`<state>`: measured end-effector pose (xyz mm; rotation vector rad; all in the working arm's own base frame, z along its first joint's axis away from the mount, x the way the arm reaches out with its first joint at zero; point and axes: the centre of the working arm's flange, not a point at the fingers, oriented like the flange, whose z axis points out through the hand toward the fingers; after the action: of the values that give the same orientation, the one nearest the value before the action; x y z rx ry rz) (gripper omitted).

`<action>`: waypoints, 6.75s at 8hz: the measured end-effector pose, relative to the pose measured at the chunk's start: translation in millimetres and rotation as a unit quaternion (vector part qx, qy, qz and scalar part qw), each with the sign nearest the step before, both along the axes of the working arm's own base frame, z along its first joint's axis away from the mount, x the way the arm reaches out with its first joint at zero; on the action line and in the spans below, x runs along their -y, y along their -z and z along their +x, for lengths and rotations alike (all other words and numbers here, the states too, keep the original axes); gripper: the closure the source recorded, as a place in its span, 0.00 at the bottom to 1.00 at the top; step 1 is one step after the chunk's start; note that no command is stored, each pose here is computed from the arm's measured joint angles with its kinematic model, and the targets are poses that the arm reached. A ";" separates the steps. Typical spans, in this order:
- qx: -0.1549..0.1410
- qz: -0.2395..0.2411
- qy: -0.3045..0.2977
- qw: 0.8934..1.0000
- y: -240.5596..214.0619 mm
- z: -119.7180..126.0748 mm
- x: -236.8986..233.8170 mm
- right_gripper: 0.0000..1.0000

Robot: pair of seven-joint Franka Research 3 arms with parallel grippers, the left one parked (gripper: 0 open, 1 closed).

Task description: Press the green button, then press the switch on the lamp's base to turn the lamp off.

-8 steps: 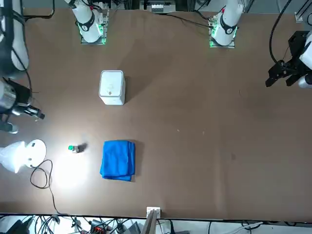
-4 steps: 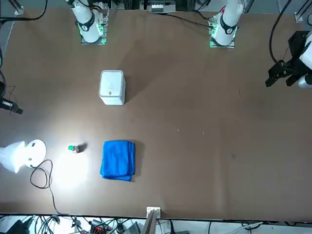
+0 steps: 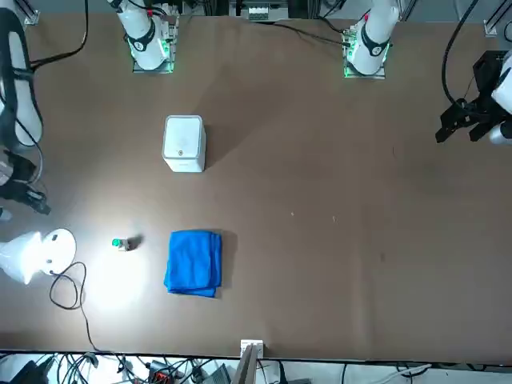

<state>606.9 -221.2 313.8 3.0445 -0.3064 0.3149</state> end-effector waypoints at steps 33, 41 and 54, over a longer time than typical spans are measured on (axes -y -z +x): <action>0.097 -0.019 0.030 0.995 103.6 9.6 12.3 0.99; -0.115 0.054 0.019 0.992 -84.3 -30.9 -32.6 0.83; -0.108 0.036 -0.084 0.990 -289.5 -40.4 -285.5 0.00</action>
<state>566.6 64.3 603.3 3.1428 -0.0475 -0.0190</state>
